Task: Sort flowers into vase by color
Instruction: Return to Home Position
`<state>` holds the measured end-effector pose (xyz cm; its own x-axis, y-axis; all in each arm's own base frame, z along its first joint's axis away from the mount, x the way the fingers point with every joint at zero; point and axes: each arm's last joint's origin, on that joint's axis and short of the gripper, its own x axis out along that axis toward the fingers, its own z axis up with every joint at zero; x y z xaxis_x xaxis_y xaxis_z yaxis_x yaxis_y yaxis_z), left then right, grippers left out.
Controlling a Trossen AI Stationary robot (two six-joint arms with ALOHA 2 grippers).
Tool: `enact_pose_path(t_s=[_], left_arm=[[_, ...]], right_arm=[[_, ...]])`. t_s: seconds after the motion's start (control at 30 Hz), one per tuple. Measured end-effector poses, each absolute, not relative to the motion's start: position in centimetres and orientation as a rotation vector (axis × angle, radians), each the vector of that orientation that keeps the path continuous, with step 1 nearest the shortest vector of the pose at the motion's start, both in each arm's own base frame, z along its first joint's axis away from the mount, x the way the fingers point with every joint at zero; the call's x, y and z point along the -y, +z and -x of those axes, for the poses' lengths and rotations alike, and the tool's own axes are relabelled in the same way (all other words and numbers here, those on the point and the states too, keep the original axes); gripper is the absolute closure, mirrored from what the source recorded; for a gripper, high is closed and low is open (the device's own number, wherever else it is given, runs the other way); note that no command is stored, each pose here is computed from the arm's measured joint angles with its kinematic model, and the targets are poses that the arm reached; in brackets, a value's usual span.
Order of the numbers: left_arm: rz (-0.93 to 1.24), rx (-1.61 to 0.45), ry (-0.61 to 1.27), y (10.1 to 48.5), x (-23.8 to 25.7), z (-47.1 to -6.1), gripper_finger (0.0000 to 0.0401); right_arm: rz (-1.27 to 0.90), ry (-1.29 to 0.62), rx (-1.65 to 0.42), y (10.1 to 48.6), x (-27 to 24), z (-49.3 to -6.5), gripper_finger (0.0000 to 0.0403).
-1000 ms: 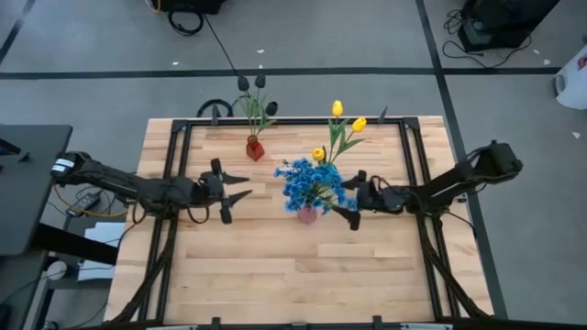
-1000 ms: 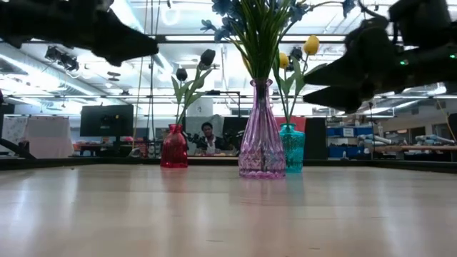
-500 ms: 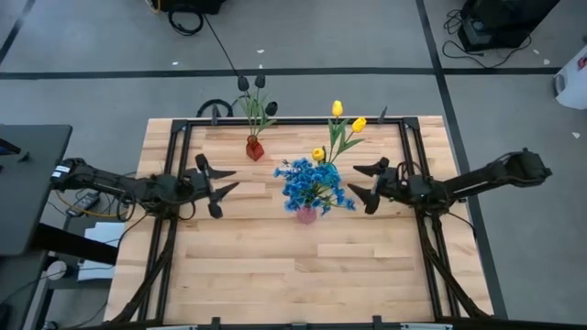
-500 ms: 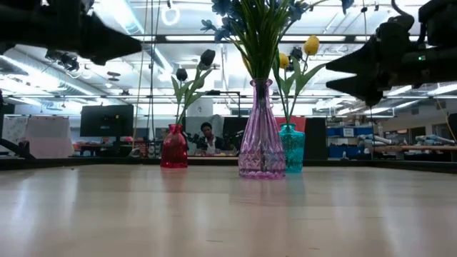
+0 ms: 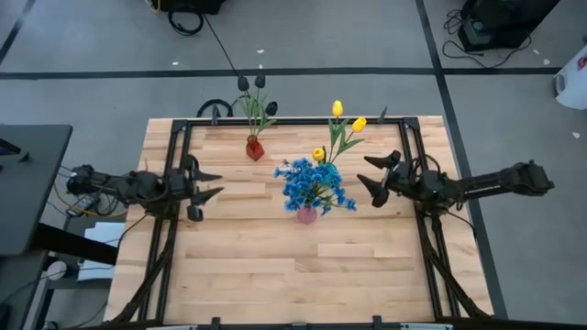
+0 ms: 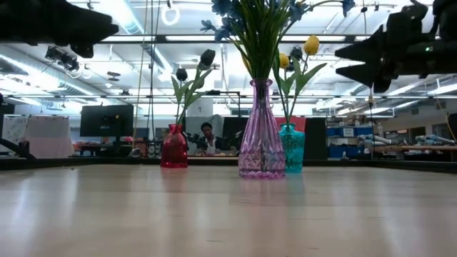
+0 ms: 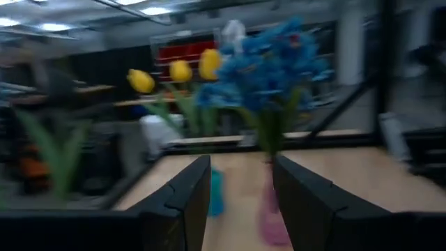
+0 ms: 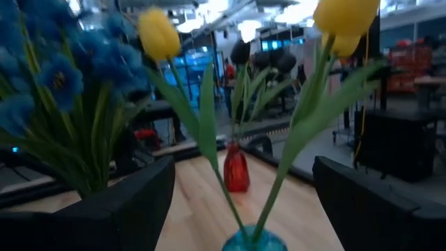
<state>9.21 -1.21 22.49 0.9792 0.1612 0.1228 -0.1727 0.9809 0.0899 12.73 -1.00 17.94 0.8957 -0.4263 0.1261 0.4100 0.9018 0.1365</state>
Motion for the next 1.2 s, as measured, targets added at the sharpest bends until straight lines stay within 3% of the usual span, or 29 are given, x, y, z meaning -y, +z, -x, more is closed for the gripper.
enact_pose_path(t_s=[0.23,0.53,0.83,1.2], left_arm=[[-0.023,0.074,0.001,21.8,1.5,-8.7,0.0241],[0.056,0.135,-0.224,19.1,2.4,-9.6,0.0241],[0.051,0.166,-0.314,20.6,2.4,-8.6,0.0241],[0.039,0.156,-0.444,20.5,2.8,-8.4,0.0241]], right_arm=[[-0.084,-0.381,0.225,18.8,0.9,-12.2,0.0055],[-0.231,-0.263,0.209,18.5,0.4,-12.3,0.0055],[-0.274,-0.439,0.259,18.7,0.8,-12.0,0.0055],[-0.334,-0.414,0.243,18.4,0.7,-12.1,0.0055]])
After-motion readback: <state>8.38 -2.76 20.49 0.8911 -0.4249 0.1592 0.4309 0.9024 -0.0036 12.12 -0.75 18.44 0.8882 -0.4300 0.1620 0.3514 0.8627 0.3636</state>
